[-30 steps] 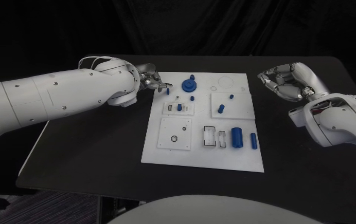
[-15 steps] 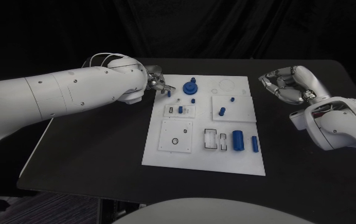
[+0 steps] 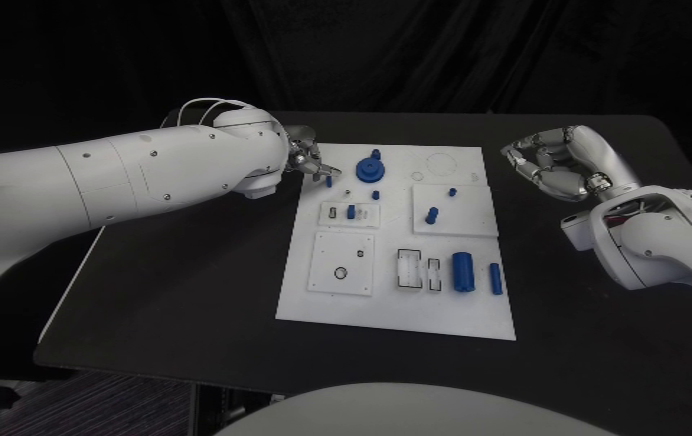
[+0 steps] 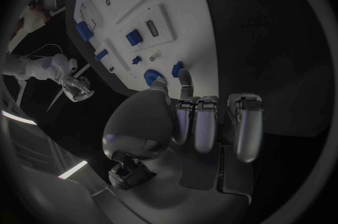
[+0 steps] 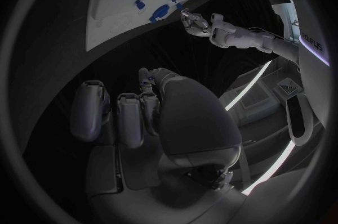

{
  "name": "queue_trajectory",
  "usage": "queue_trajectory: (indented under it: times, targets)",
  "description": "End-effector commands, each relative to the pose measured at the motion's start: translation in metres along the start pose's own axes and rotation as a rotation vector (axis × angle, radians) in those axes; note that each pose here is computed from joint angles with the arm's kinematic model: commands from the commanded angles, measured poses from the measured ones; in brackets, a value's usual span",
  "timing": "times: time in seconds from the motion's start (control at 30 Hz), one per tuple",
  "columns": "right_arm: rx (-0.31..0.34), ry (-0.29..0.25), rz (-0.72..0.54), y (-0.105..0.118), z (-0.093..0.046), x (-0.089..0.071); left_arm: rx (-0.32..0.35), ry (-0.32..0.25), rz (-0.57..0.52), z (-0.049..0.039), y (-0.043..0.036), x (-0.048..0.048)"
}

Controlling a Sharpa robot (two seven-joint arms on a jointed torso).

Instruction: Assemble the parts on the task board

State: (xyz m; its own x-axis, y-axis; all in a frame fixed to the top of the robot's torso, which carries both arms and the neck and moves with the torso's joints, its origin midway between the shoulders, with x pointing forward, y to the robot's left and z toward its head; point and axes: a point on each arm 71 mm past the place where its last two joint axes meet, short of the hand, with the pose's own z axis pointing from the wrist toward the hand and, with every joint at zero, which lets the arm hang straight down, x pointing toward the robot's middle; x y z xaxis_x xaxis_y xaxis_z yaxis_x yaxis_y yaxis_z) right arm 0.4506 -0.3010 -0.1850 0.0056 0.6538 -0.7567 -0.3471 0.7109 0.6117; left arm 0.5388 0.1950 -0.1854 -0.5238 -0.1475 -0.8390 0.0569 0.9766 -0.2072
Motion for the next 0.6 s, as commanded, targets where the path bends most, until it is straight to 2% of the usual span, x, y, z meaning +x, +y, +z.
queue_trajectory:
  times: [0.03,0.3,0.6]
  targets:
    - [-0.002,-0.008,-0.006,-0.0003,-0.0005,0.0000,0.000,0.008,0.015,0.0009,-0.0015,-0.0007]
    - [0.000,-0.007,-0.006,-0.0005,-0.0006,-0.0001,-0.006,0.003,0.014,0.0040,-0.0016,-0.0025]
    - [0.000,-0.003,-0.004,0.0000,0.0001,0.0011,0.004,0.009,0.021,0.0077,-0.0055,-0.0030]
